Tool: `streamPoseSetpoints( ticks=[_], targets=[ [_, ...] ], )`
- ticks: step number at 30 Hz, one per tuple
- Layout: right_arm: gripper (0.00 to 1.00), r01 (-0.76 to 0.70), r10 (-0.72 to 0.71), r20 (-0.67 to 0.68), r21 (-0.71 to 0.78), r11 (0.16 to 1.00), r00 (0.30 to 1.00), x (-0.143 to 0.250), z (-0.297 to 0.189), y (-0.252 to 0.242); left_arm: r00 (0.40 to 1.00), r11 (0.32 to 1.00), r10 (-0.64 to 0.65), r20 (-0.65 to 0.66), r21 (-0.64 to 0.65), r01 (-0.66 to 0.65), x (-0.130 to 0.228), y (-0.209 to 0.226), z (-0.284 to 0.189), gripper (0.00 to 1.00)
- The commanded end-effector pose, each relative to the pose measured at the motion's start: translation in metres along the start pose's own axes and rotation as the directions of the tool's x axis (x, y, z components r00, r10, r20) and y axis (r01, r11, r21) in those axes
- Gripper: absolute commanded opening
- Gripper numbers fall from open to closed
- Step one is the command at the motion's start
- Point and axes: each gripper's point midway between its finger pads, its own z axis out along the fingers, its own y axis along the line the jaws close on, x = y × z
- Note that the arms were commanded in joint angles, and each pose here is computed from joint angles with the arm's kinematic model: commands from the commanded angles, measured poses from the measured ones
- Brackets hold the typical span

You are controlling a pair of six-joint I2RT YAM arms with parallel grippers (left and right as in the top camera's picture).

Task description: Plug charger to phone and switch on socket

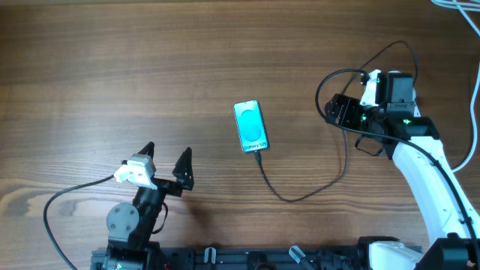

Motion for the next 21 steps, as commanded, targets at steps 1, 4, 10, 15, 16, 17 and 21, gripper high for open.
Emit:
streamPoseSetpoints(
  ticks=[1,4,10,15,16,17,21],
  targets=[
    [1.00,0.020,-0.020,0.018,-0.017,1.000,1.000,-0.001,-0.006,0.005,1.000,1.000,0.023,0.008,-0.020,-0.023,0.001,0.005,0.000,1.00],
    [1.00,0.026,-0.025,0.040,-0.023,0.999,0.999,-0.004,-0.012,0.007,1.000,1.000,0.023,0.008,-0.020,-0.023,0.001,0.005,0.000,1.00],
    [1.00,0.049,-0.045,0.086,-0.043,0.998,0.995,-0.009,-0.026,0.016,1.000,1.000,0.023,0.008,-0.020,-0.023,0.001,0.005,0.000,1.00],
    [1.00,0.087,-0.075,0.154,-0.074,0.993,0.985,-0.015,-0.048,0.031,1.000,1.000,0.023,0.008,-0.020,-0.023,0.001,0.005,0.000,1.00],
    [1.00,0.090,-0.077,0.164,-0.077,0.993,0.984,-0.016,-0.051,0.033,1.000,1.000,0.023,0.008,-0.020,-0.023,0.001,0.005,0.000,1.00],
    [1.00,0.092,-0.077,0.173,-0.079,0.993,0.982,-0.017,-0.054,0.033,1.000,1.000,0.023,0.008,-0.020,-0.023,0.001,0.005,0.000,1.00],
    [1.00,0.089,-0.079,0.167,-0.052,0.995,0.983,-0.007,-0.051,0.025,1.000,1.000,0.023,0.008,-0.020,-0.023,0.001,0.005,0.000,1.00]
  ],
)
